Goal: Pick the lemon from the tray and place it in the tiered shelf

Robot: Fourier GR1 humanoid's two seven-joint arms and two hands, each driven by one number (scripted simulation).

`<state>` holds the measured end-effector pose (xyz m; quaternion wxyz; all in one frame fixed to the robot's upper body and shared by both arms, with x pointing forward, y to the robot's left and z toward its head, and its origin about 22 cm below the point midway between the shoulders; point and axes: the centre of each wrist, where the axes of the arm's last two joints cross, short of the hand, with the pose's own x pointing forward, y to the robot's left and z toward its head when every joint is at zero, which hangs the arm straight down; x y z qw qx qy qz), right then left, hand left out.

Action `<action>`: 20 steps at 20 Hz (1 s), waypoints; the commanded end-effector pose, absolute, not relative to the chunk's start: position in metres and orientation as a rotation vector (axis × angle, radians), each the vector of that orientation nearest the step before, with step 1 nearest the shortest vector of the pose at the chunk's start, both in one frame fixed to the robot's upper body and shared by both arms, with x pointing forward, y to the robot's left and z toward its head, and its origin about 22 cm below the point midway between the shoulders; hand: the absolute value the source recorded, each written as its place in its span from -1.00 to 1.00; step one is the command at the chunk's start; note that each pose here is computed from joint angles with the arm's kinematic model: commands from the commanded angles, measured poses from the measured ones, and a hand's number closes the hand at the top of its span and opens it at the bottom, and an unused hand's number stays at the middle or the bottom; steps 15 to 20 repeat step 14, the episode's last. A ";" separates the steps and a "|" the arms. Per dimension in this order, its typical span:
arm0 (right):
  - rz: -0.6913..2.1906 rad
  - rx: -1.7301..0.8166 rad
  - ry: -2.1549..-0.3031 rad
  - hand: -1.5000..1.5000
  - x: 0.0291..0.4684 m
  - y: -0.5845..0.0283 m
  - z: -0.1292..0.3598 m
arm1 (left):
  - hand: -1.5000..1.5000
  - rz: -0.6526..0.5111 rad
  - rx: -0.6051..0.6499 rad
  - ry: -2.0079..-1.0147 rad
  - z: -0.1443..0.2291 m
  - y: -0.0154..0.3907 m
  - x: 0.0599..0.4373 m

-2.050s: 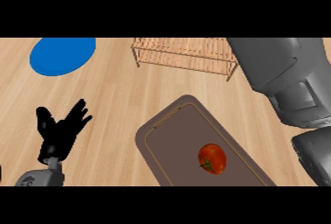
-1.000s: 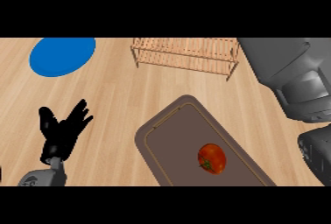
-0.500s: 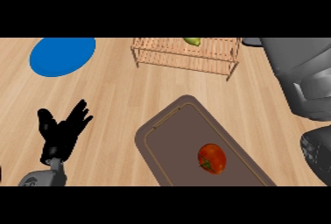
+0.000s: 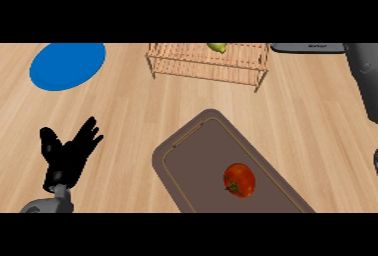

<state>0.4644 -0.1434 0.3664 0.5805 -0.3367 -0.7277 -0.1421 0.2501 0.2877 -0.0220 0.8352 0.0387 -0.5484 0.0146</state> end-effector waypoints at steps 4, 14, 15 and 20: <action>-0.575 -0.811 -1.651 -1.00 0.459 -0.194 0.371 | 0.00 0.070 0.106 -1.101 -0.033 0.289 0.236; -0.526 -0.735 -1.679 -1.00 0.418 -0.287 0.368 | 0.00 0.064 0.104 -1.086 -0.018 0.306 0.228; -0.526 -0.735 -1.679 -1.00 0.418 -0.287 0.368 | 0.00 0.064 0.104 -1.086 -0.018 0.306 0.228; -0.526 -0.735 -1.679 -1.00 0.418 -0.287 0.368 | 0.00 0.064 0.104 -1.086 -0.018 0.306 0.228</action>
